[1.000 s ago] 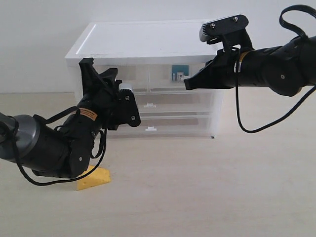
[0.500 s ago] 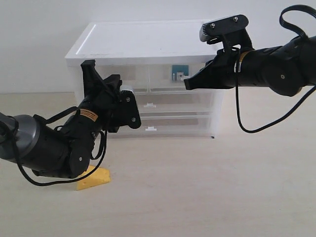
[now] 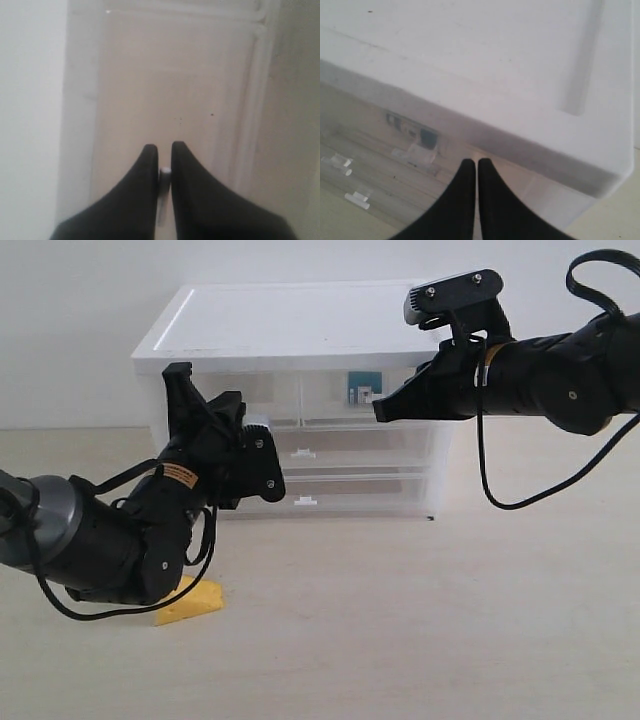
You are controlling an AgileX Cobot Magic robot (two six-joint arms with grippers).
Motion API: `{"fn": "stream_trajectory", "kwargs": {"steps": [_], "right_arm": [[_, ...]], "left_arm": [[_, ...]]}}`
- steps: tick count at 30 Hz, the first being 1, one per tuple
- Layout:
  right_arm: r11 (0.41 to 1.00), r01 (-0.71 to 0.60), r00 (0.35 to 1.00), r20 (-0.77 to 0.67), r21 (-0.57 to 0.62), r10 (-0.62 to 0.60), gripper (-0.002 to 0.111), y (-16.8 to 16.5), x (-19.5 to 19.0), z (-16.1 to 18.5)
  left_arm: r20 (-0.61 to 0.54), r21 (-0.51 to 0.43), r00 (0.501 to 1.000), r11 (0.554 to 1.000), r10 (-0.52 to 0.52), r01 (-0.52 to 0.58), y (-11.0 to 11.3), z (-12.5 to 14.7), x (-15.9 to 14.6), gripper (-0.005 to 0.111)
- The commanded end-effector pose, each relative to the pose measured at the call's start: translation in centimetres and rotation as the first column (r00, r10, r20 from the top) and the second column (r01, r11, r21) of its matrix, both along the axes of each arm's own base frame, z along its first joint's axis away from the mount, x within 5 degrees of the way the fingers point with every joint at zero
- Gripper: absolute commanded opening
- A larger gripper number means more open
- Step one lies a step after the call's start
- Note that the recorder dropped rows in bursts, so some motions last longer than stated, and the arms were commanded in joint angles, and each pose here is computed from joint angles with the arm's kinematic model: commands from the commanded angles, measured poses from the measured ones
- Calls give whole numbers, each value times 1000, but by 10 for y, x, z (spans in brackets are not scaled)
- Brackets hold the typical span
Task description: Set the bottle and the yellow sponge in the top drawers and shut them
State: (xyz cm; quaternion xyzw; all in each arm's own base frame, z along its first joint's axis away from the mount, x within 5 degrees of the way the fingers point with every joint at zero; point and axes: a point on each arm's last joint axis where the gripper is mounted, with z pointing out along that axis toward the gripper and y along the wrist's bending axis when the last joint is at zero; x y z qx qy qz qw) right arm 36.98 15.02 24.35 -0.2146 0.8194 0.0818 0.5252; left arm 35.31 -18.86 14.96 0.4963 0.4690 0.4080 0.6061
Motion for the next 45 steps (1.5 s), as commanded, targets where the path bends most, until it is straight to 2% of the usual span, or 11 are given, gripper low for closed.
{"fn": "stream_trajectory", "kwargs": {"steps": [1, 13, 25, 35, 45], "right_arm": [[1000, 3, 999, 34, 18, -4, 0, -2, 3, 6], [1000, 3, 999, 34, 18, -4, 0, -2, 3, 6], [1000, 2, 999, 38, 19, -3, 0, -2, 3, 6], [1000, -2, 999, 37, 19, 1, 0, -1, 5, 2], [1000, -6, 999, 33, 8, 6, 0, 0, 9, -2]], "left_arm": [[39, -53, 997, 997, 60, -58, 0, 6, -5, 4], [12, -43, 997, 996, 77, -77, -13, 2, -17, 4], [-19, 8, 995, 995, 99, -99, -6, -8, -23, 4], [-25, 48, 996, 995, 83, -82, -21, -10, -36, 4], [-35, 38, 994, 994, 103, -102, -21, -10, -38, 4]]}}
